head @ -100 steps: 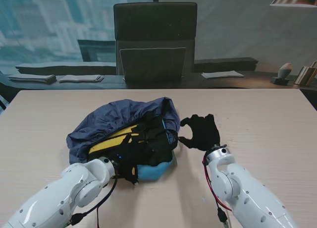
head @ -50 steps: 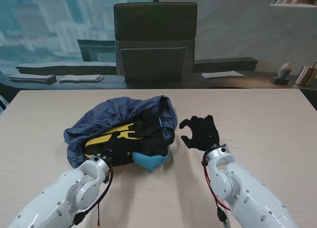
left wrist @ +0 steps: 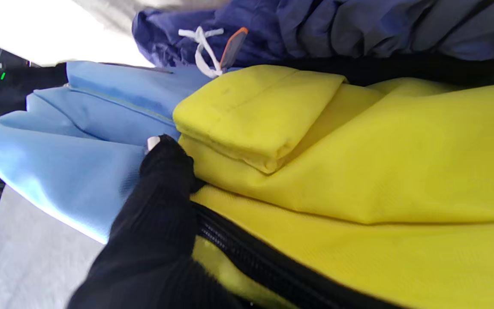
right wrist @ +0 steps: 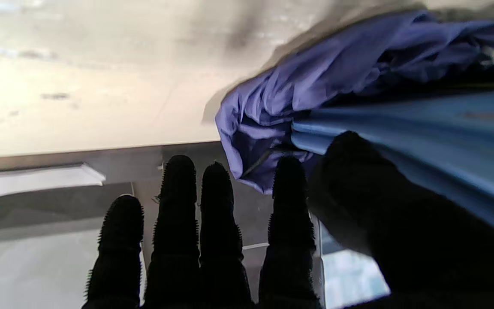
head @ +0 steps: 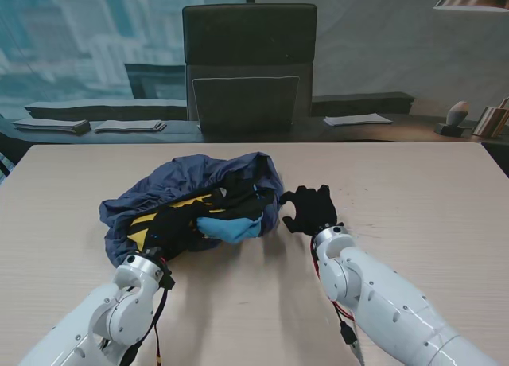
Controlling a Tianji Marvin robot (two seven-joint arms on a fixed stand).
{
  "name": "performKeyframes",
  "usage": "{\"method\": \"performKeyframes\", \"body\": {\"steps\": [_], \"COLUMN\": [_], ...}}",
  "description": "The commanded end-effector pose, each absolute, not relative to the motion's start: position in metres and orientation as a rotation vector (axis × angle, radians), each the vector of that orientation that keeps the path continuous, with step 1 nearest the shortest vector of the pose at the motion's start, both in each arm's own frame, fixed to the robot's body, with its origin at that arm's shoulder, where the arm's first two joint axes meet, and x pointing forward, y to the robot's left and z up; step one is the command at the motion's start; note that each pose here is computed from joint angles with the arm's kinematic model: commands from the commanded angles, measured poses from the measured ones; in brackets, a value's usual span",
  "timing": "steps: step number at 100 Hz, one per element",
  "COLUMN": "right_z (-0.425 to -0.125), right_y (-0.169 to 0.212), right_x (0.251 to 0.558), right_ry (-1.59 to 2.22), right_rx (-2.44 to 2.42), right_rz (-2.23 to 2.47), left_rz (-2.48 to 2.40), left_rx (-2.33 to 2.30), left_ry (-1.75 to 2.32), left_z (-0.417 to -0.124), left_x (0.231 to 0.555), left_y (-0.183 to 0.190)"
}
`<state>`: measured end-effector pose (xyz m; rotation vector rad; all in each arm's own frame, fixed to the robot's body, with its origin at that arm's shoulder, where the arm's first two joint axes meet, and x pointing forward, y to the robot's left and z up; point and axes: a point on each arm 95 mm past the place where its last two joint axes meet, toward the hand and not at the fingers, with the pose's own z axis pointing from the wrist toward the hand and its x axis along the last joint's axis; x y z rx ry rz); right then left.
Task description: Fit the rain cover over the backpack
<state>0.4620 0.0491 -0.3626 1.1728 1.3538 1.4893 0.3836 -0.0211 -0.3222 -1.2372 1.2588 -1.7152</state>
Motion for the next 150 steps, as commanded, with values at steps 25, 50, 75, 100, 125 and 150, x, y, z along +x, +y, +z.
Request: {"method": "performKeyframes", "body": {"steps": [25,50,75,100,125,150], "right_z": [-0.384,-0.395,-0.402,-0.401,-0.388,-0.367], "right_y": [0.086,0.103,0.109,0.103,0.08,0.051], "right_x": [0.466,0.475,0.485,0.477,0.457,0.423], "right_ry": [1.441,1.454,1.465,1.637,1.97,2.236], "right_rx": [1.193,1.184,1.113,1.078,1.066,1.117], "right_rz": [1.452,1.364,1.318,1.307,1.253,1.153], "left_rz": [-1.769,-1.78,-1.789,-1.789,-1.804,-1.831], "left_rx": [-1.24,-1.249,-1.246,-1.213,-1.194,-1.177], "left_ry": [1.204,1.191,1.179,1.188,1.164,1.183], "left_z": [-0.311,-0.311,-0.309,-0.305,-0.298,-0.297], "left_x": [0.385,0.385,0.385,0.389,0.395,0.398], "left_y": [-0.025,-0.023,-0.022,-0.02,-0.018,-0.021]}}
